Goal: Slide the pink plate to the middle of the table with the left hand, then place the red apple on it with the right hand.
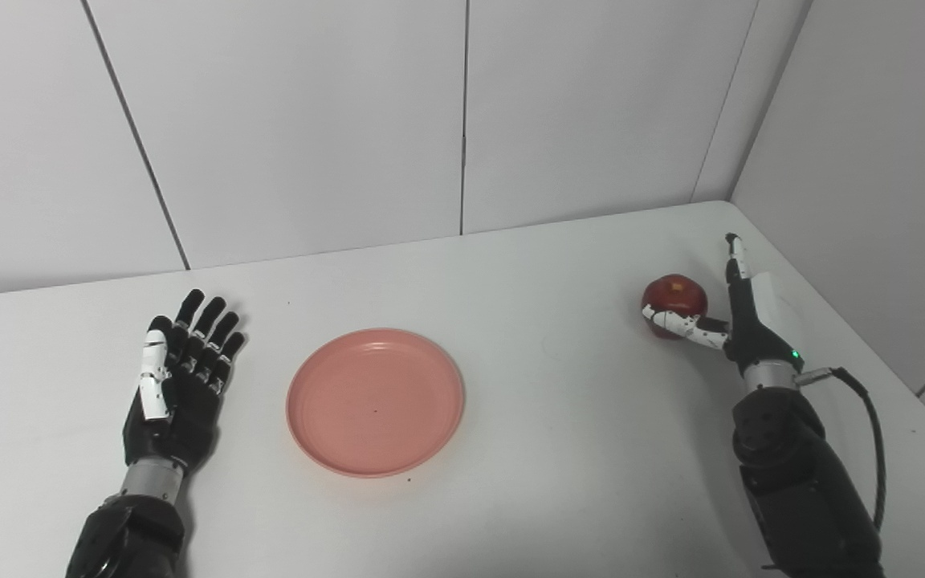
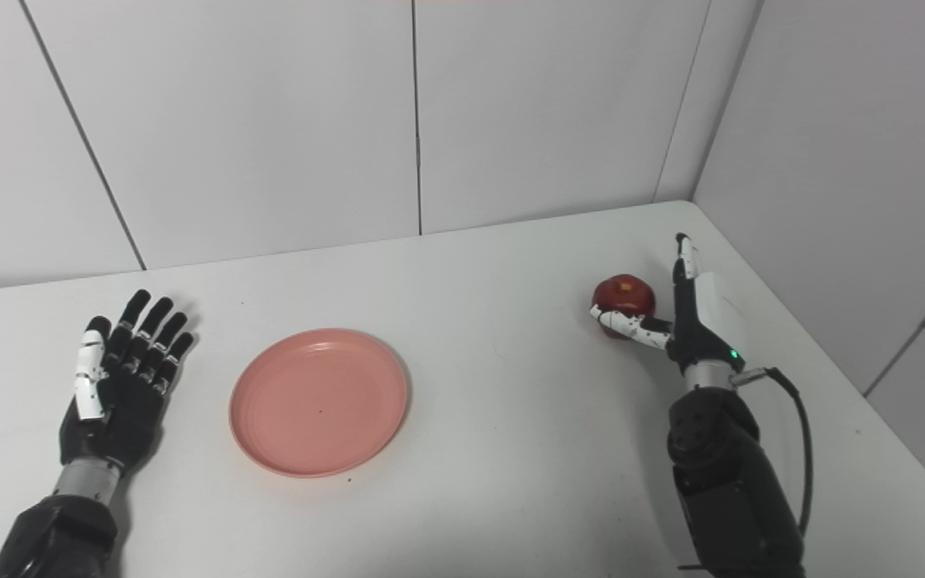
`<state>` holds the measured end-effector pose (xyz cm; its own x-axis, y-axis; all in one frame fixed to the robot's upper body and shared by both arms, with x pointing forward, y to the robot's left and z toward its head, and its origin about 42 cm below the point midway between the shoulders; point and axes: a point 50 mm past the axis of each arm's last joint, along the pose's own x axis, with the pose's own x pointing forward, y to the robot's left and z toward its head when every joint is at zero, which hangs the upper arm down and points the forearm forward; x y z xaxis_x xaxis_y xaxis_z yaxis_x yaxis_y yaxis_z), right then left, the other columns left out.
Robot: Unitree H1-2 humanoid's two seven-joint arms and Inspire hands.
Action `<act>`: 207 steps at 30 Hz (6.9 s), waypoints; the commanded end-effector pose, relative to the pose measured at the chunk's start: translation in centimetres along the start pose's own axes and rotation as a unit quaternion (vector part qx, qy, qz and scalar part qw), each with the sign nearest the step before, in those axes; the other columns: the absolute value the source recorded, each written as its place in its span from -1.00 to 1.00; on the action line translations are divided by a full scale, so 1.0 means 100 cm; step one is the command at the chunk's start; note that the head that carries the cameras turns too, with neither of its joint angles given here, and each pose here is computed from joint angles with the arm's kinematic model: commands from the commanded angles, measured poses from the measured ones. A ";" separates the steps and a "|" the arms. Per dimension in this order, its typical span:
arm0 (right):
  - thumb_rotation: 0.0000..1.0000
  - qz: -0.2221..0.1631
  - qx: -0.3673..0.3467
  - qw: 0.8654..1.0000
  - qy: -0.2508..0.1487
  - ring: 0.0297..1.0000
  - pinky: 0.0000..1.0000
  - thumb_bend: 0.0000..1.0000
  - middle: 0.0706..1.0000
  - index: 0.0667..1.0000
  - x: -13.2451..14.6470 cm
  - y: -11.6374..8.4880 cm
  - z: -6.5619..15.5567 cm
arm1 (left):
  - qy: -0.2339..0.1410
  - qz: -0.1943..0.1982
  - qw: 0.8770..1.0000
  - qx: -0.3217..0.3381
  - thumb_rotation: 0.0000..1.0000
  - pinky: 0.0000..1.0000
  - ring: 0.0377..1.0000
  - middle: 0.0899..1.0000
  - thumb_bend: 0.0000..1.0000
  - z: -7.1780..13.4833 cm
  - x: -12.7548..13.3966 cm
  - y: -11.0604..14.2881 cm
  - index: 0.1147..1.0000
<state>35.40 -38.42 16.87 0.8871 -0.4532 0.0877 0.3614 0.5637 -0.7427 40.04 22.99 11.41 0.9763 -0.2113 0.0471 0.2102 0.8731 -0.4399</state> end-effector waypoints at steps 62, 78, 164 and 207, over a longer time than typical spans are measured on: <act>-0.74 -0.059 0.009 0.997 -0.049 -0.16 -0.29 0.03 -0.09 -0.10 0.040 -0.005 0.022 | 0.071 0.042 0.997 -0.009 1.00 0.94 0.88 0.88 -0.28 -0.033 -0.035 0.017 0.86; -0.74 -0.063 0.056 0.992 -0.095 -0.11 -0.24 0.03 -0.05 -0.10 0.018 -0.015 0.053 | 0.068 0.040 0.997 -0.006 1.00 0.90 0.87 0.87 -0.28 -0.037 -0.034 0.012 0.85; -1.00 0.259 0.095 0.910 -0.308 -0.30 -0.43 0.05 -0.23 -0.01 -0.126 0.180 0.211 | 0.041 0.076 0.996 0.010 1.00 0.81 0.76 0.76 -0.24 -0.046 -0.033 -0.027 0.74; 0.05 0.256 0.130 0.911 -0.297 0.49 0.37 1.00 0.54 0.58 -0.125 0.157 0.202 | 0.050 0.077 0.996 0.005 1.00 0.79 0.77 0.78 -0.23 -0.047 -0.035 -0.026 0.76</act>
<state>35.37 -10.11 15.50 0.9431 0.3171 0.1002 -0.1899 0.7608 -0.6206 37.58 18.95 11.69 0.9889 -0.1384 0.0546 0.1485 0.8954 -0.4197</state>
